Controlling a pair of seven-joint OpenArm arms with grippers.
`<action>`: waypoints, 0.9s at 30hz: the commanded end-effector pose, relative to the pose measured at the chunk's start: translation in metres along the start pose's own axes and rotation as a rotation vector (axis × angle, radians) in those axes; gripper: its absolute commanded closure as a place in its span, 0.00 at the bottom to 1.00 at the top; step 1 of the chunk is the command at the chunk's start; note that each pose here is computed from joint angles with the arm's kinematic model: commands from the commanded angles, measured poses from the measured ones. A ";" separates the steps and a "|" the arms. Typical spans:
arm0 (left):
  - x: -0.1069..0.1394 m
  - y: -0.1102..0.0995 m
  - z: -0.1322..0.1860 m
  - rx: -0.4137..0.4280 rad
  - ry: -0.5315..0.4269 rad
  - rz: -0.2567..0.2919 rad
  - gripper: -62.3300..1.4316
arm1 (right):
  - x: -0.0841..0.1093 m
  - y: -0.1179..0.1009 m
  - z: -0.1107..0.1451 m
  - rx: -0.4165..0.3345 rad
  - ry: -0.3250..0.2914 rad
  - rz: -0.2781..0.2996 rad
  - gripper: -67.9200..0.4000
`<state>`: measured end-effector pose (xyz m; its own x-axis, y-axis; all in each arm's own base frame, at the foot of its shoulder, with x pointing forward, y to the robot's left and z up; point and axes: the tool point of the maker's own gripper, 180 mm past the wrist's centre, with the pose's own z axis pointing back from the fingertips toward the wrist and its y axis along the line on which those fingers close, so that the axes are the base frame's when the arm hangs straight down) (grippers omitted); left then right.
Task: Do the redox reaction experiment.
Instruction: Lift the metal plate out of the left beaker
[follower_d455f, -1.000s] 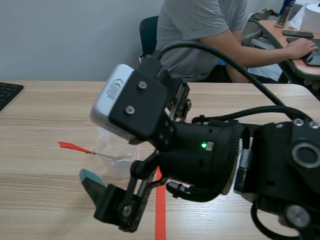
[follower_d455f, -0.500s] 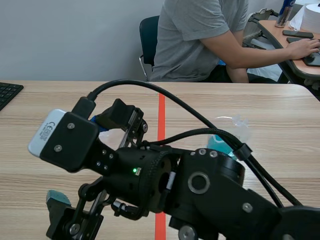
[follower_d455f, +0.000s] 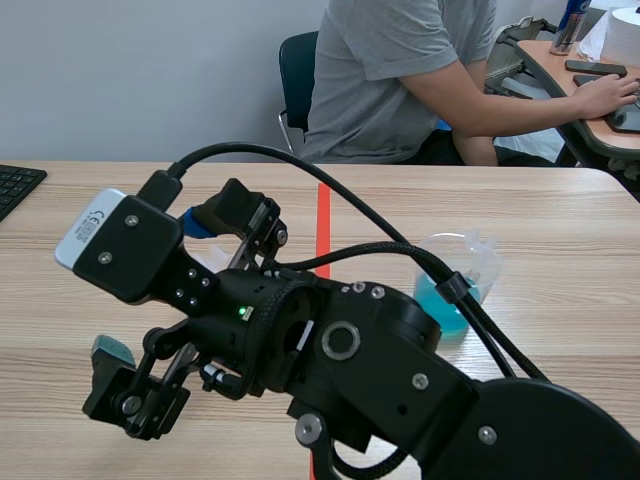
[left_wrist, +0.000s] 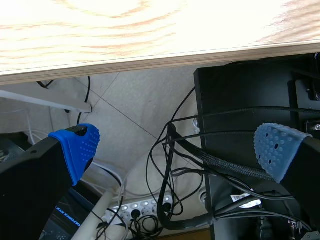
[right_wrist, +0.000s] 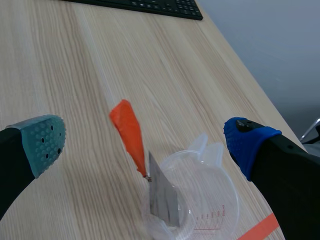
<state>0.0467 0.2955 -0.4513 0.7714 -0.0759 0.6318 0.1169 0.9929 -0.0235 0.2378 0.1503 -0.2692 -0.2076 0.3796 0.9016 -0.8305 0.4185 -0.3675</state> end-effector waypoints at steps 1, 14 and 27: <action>0.005 -0.002 0.000 -0.004 -0.022 0.006 0.00 | 0.009 -0.009 -0.001 -0.033 -0.035 0.008 0.00; 0.005 -0.002 0.000 -0.003 -0.024 0.009 0.00 | 0.010 -0.022 0.000 -0.105 -0.042 0.002 0.26; 0.005 -0.002 0.000 -0.003 -0.024 0.009 0.00 | 0.010 -0.032 0.001 -0.159 -0.041 -0.001 0.84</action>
<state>0.0469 0.2957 -0.4512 0.7709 -0.0725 0.6328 0.1136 0.9932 -0.0247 0.2571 0.1387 -0.2584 -0.2047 0.3622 0.9093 -0.7513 0.5373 -0.3832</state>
